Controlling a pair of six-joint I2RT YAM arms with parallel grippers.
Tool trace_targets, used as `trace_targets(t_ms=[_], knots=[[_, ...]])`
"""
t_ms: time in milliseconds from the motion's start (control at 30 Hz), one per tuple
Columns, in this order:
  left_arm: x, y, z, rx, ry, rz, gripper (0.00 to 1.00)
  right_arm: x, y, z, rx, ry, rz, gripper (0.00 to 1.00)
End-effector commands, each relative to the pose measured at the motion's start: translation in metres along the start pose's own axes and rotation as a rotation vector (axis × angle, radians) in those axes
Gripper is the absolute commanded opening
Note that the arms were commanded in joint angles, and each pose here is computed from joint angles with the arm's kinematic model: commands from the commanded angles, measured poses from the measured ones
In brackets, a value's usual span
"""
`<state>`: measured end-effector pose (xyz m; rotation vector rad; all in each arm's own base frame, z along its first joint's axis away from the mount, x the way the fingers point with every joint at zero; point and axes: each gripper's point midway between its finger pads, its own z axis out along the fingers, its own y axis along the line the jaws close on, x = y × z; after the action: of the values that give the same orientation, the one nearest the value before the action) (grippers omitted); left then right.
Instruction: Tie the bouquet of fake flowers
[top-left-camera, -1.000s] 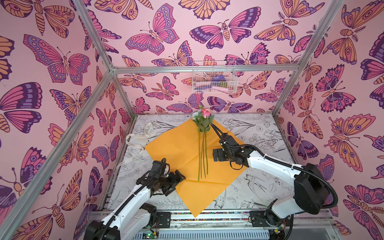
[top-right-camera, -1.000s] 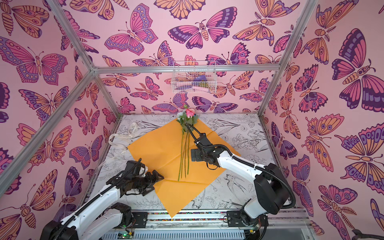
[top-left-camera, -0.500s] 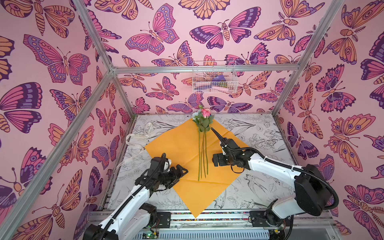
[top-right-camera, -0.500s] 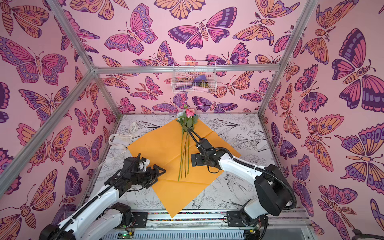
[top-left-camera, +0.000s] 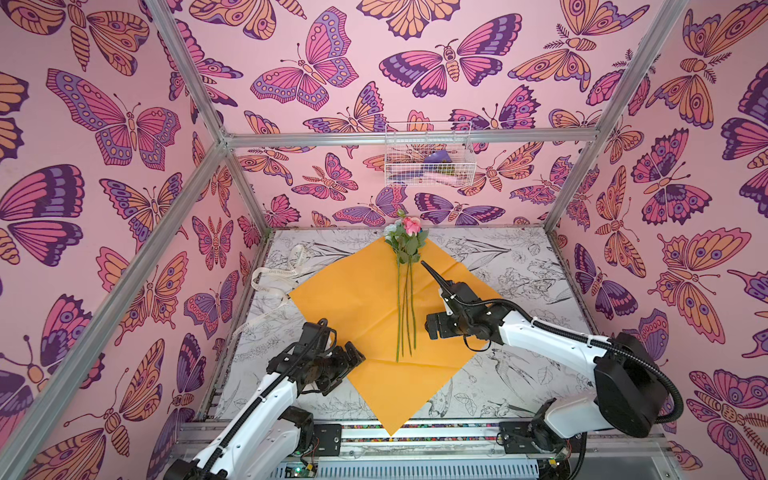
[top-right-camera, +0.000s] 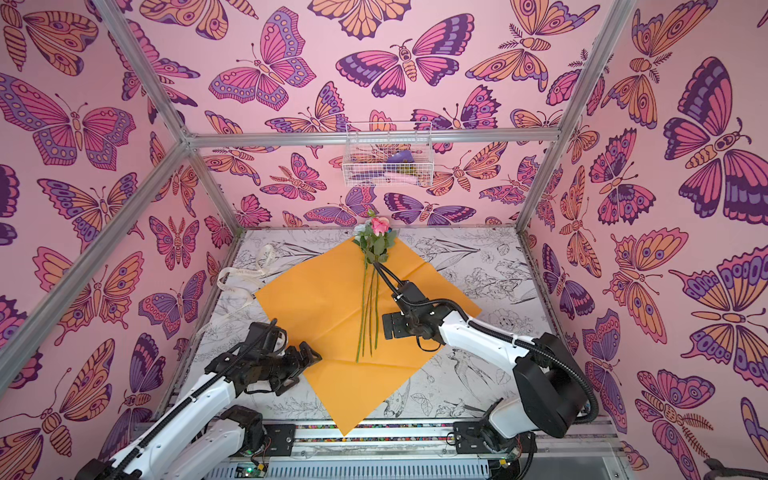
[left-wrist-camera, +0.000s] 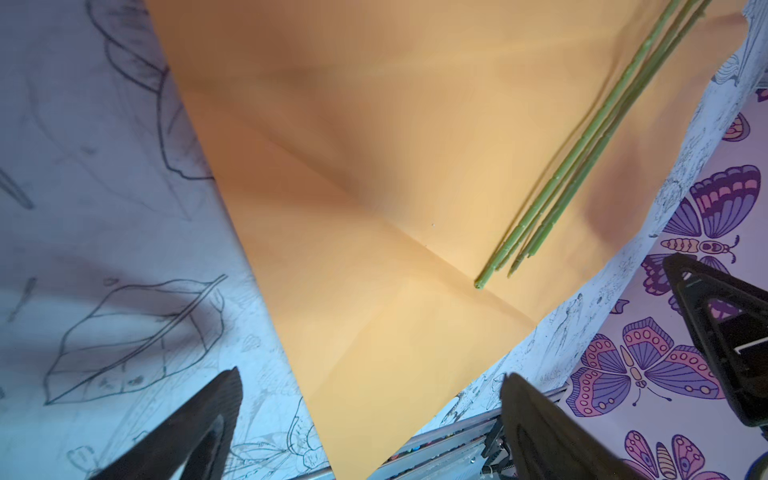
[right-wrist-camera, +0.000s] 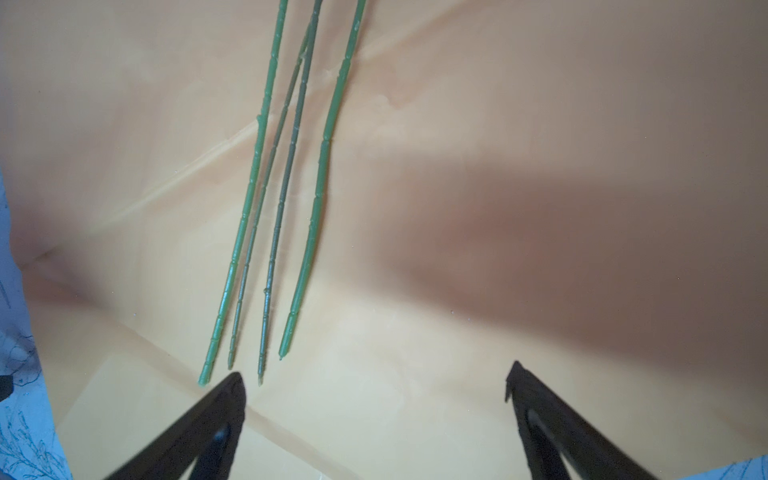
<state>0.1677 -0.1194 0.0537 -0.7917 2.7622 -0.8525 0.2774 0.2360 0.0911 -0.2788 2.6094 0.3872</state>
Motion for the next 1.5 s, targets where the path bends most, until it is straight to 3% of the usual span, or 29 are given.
trace_targets(t_ms=[0,433,833,1133,1467], knots=[[-0.002,-0.003,0.007,0.039,-0.009,0.032,0.98,-0.001,-0.002,-0.006,0.018,-0.018,0.007,1.0],[0.018,0.01,0.027,0.088,0.079,0.047,0.96,-0.01,-0.004,-0.01,0.042,-0.033,0.002,1.0],[0.009,-0.05,0.011,0.351,0.048,0.224,0.96,-0.011,0.007,-0.007,-0.01,-0.021,-0.016,0.95],[0.004,-0.083,-0.001,0.455,0.056,0.256,0.96,-0.001,0.037,-0.005,-0.183,0.028,-0.047,0.89],[-0.013,-0.108,-0.001,0.501,0.038,0.241,0.96,0.004,0.074,-0.045,-0.433,-0.026,-0.166,0.87]])
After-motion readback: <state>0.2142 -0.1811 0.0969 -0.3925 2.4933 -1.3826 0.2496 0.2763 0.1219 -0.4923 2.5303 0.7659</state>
